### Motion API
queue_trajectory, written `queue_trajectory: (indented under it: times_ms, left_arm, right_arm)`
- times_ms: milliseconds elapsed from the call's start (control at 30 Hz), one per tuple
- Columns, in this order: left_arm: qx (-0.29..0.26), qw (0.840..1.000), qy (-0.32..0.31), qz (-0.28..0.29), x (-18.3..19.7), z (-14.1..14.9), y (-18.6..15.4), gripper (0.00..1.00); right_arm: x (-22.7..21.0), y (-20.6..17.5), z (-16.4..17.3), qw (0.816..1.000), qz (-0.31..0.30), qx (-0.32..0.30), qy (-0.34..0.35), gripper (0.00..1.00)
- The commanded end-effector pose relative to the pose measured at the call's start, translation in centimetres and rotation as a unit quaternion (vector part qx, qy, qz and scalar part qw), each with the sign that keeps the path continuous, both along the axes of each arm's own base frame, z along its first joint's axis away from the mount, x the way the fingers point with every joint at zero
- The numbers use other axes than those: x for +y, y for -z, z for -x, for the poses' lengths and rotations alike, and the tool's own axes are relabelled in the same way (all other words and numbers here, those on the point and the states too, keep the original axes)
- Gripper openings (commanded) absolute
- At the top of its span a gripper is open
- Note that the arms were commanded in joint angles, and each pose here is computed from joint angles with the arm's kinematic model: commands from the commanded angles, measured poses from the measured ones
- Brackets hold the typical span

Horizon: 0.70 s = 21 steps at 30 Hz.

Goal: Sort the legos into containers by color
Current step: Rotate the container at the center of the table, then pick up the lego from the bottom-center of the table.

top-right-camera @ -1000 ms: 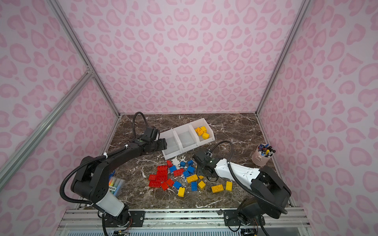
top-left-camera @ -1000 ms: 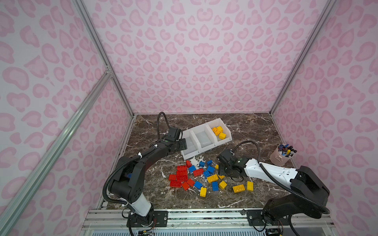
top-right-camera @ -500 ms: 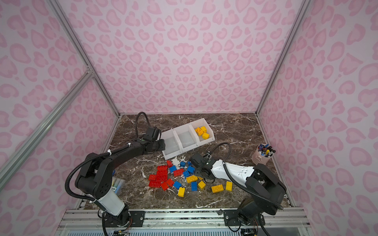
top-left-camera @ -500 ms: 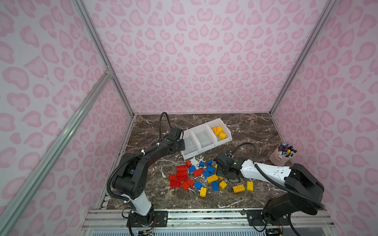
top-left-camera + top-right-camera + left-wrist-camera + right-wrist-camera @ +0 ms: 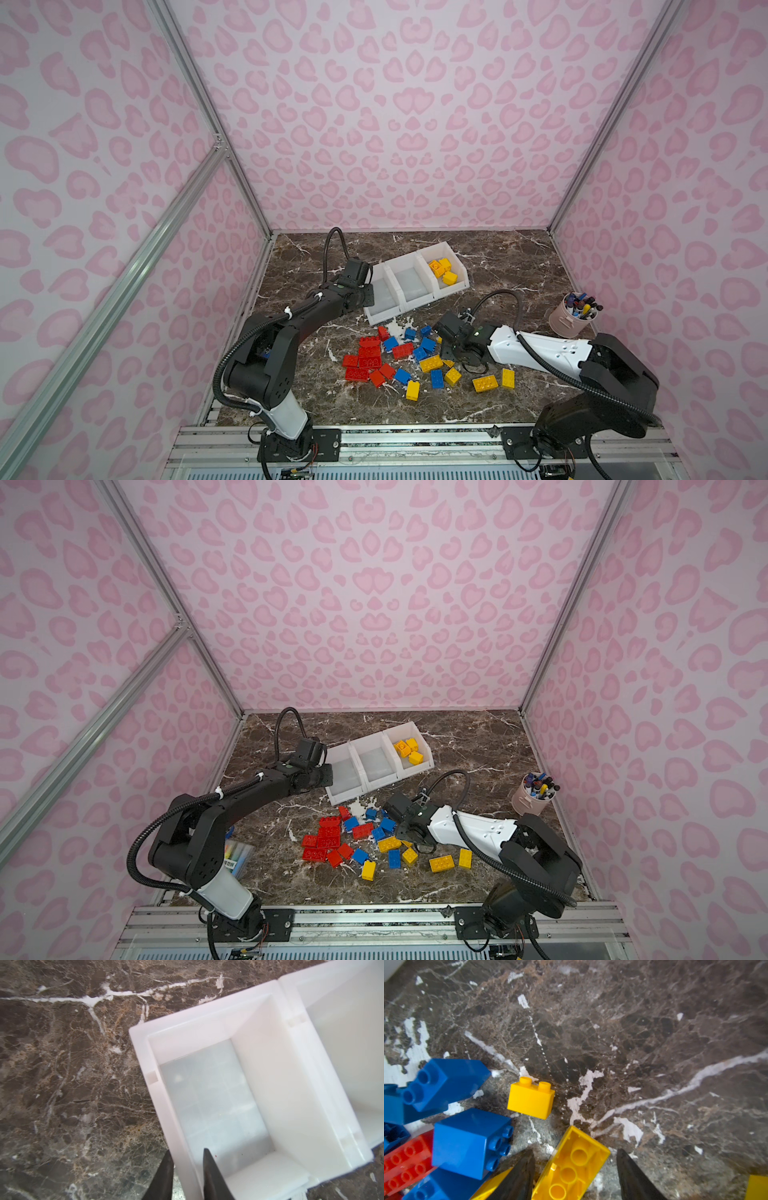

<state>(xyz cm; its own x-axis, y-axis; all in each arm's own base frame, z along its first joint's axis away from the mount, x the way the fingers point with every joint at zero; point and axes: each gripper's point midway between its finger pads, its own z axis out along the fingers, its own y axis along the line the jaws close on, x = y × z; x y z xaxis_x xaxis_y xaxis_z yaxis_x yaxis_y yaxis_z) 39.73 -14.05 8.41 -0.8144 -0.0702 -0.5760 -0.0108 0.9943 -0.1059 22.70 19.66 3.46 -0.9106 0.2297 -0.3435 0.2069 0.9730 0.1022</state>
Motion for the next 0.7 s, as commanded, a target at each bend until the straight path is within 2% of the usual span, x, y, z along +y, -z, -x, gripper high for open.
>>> queue_trajectory:
  times_ms: [0,133,200,233,333,433,667]
  left_arm:
    - [-0.001,1.000,0.010,-0.019,0.3,0.0,0.0,0.22]
    - [-0.006,1.000,0.012,-0.025,0.6,0.1,-0.2,0.24]
    - [-0.011,1.000,0.014,-0.019,0.5,0.2,-0.5,0.34]
    - [-0.016,1.000,0.014,-0.014,0.4,0.3,-1.0,0.48]
    - [-0.031,0.999,0.004,-0.008,0.8,0.5,-2.2,0.58]
    - [-0.046,0.999,-0.008,-0.007,1.3,0.9,-3.8,0.63]
    - [-0.085,0.996,-0.027,0.020,2.4,3.0,-7.5,0.67]
  right_arm:
    - [-0.2,0.5,0.1,1.000,0.009,0.003,0.008,0.62]
    - [-0.4,1.0,0.0,1.000,0.013,0.003,0.011,0.58]
    - [-0.3,1.2,-0.1,1.000,0.012,0.005,0.009,0.55]
    - [-0.2,1.3,-0.2,1.000,0.013,0.005,0.007,0.54]
    - [-0.1,1.5,-0.5,1.000,0.015,0.006,0.005,0.50]
    - [-0.4,1.7,-0.6,1.000,0.020,0.008,0.006,0.44]
    - [-1.8,0.7,-1.3,0.999,0.034,-0.004,0.007,0.28]
